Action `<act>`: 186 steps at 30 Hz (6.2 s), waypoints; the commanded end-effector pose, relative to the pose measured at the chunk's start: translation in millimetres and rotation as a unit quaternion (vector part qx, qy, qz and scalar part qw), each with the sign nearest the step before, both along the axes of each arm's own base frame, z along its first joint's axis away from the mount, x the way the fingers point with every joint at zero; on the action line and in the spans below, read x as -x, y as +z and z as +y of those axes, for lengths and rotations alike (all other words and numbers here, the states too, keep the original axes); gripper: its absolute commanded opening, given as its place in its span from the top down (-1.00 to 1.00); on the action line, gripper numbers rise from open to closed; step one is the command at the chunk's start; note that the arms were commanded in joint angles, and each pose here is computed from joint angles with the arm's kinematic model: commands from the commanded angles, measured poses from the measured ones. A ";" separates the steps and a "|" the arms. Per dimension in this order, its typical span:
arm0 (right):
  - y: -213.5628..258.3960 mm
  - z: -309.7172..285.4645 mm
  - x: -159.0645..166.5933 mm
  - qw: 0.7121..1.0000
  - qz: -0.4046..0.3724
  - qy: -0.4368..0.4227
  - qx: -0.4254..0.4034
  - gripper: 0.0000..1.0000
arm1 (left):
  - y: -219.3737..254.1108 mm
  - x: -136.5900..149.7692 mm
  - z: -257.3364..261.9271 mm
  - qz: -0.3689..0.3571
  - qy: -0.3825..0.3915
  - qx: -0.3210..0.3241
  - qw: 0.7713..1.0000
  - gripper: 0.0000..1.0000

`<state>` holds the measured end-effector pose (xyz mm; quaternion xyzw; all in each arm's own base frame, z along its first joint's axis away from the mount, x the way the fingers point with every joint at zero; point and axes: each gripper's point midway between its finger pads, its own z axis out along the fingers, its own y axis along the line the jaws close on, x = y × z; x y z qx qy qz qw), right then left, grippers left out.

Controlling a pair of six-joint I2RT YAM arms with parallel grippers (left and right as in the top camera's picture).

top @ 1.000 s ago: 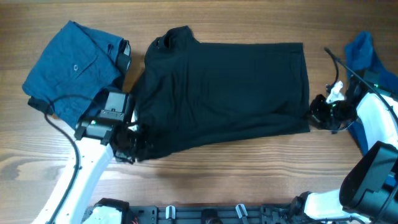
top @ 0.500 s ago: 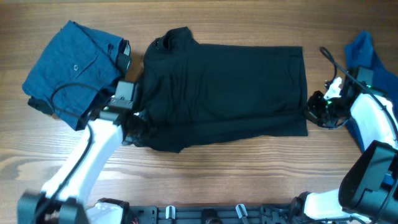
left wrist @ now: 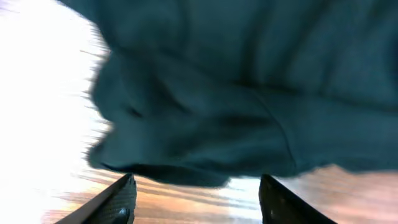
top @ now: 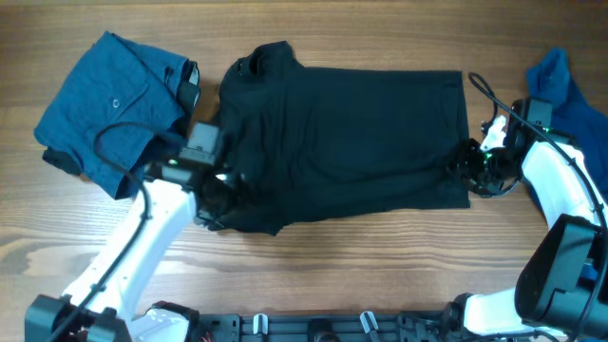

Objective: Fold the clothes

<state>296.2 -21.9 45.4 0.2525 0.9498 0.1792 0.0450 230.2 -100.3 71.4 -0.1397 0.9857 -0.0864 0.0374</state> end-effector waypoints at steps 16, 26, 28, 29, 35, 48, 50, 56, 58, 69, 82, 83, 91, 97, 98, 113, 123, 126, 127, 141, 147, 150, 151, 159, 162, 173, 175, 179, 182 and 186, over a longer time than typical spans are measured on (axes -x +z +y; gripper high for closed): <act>-5.2 2.3 10.6 1.000 0.019 0.013 -0.001 -0.21 | -75.0 27.8 -68.3 0.066 -0.159 -0.044 0.984 0.33; 14.7 -20.4 1.4 1.000 -0.004 -0.014 0.007 -0.19 | -35.1 41.6 -56.2 0.100 -0.158 -0.065 0.980 0.92; 21.0 -33.7 2.9 0.999 -0.012 -0.037 0.009 -0.19 | -10.9 45.9 -53.1 0.099 -0.158 -0.065 0.980 0.92; 21.6 -39.6 5.0 0.999 -0.011 -0.047 0.010 -0.20 | -3.5 48.1 -51.5 0.097 -0.158 -0.064 0.981 0.92; 8.1 -35.1 33.3 0.998 0.038 -0.057 -0.010 0.10 | 15.9 51.8 -47.2 0.072 -0.156 -0.056 0.984 0.92; -16.4 -1.0 4.0 0.988 -0.124 0.019 -0.088 0.24 | 15.7 48.3 -46.8 0.065 -0.154 -0.058 0.984 0.92; -15.7 -2.4 1.0 0.988 -0.131 0.020 -0.084 0.32 | 15.6 46.3 -48.4 0.060 -0.155 -0.056 0.985 0.92; -24.6 -15.7 4.8 0.993 -0.112 0.013 -0.042 -0.09 | 15.6 44.7 -49.5 0.056 -0.154 -0.054 0.985 0.92; -21.7 -19.8 -5.7 0.990 -0.136 0.015 -0.032 -0.11 | 15.6 44.8 -49.5 0.057 -0.155 -0.054 0.985 0.92; -30.5 3.0 6.8 0.988 -0.131 0.033 -0.069 0.39 | 15.6 41.1 -52.2 0.048 -0.155 -0.050 0.986 0.92; 51.6 -43.4 32.4 0.988 -0.082 -0.111 0.074 0.91 | 26.4 60.6 -38.1 0.072 -0.151 -0.061 0.984 0.92; 57.7 -52.6 38.5 0.983 -0.069 -0.142 0.097 0.91 | 29.3 62.5 -36.7 0.071 -0.151 -0.061 0.984 0.92; 80.4 -56.7 53.3 0.977 -0.066 -0.160 0.122 0.91 | 50.6 67.9 -33.6 0.036 -0.140 -0.040 0.989 0.92; 76.0 -57.0 37.4 0.980 -0.083 -0.140 0.113 0.91 | 53.3 38.9 -48.4 -0.031 -0.157 -0.024 0.987 0.92; 79.0 -52.3 24.1 0.982 -0.113 -0.113 0.099 0.91 | 53.6 31.6 -43.8 -0.047 -0.155 -0.041 0.986 0.92; 7.4 -62.4 -36.0 0.983 -0.092 -0.154 0.036 0.91 | 56.2 -131.6 -25.3 -0.270 -0.165 -0.080 0.945 0.76; 8.7 -65.9 -44.1 0.981 -0.108 -0.153 0.040 0.91 | 16.7 -80.2 -16.5 -0.120 -0.129 -0.026 0.984 -0.57; 8.9 -66.1 -44.7 0.981 -0.110 -0.153 0.041 0.91 | 4.9 -60.1 -12.3 -0.074 -0.134 -0.028 0.988 -0.57; 9.2 -66.4 -45.4 0.981 -0.111 -0.154 0.041 0.91 | 2.3 -58.3 -15.8 -0.074 -0.147 -0.021 0.986 -0.44; 8.5 -65.8 -43.8 0.981 -0.108 -0.153 0.040 0.91 | -56.8 -44.4 -38.9 -0.024 -0.214 -0.017 0.976 0.58; 8.5 -65.8 -43.8 0.981 -0.108 -0.153 0.040 0.92 | -41.5 -53.2 -42.6 -0.050 -0.206 -0.011 0.977 0.92; 8.5 -65.8 -43.8 0.981 -0.108 -0.153 0.040 0.91 | -11.2 -59.2 -43.8 -0.076 -0.196 -0.008 0.977 0.92; 8.5 -65.7 -43.7 0.981 -0.108 -0.153 0.040 0.92 | 7.8 -61.3 -43.4 -0.090 -0.195 -0.009 0.977 0.92; 7.6 -65.0 -41.8 0.982 -0.103 -0.153 0.039 0.91 | 80.6 -74.6 7.8 -0.147 -0.158 -0.132 0.967 0.92; 7.9 -65.2 -42.3 0.982 -0.104 -0.154 0.039 0.91 | 90.1 -99.6 15.4 -0.189 -0.140 -0.129 0.963 0.92; 20.3 -73.2 -66.3 0.974 -0.162 -0.152 0.048 0.91 | 78.6 -170.2 38.1 -0.255 -0.082 -0.122 0.956 0.92; 22.9 -72.1 -70.4 0.973 -0.173 -0.149 0.043 0.91 | 64.4 -174.0 36.1 -0.242 -0.086 -0.122 0.959 0.92; 25.3 -73.3 -74.5 0.971 -0.182 -0.148 0.046 0.91 | 43.5 -181.4 32.9 -0.227 -0.090 -0.120 0.962 0.91; 24.9 -73.5 -74.0 0.971 -0.181 -0.149 0.047 0.91 | 38.6 -180.8 33.0 -0.220 -0.091 -0.121 0.964 0.87; 24.9 -73.5 -74.1 0.971 -0.182 -0.147 0.048 0.91 | 37.0 -178.0 34.0 -0.214 -0.091 -0.122 0.965 0.82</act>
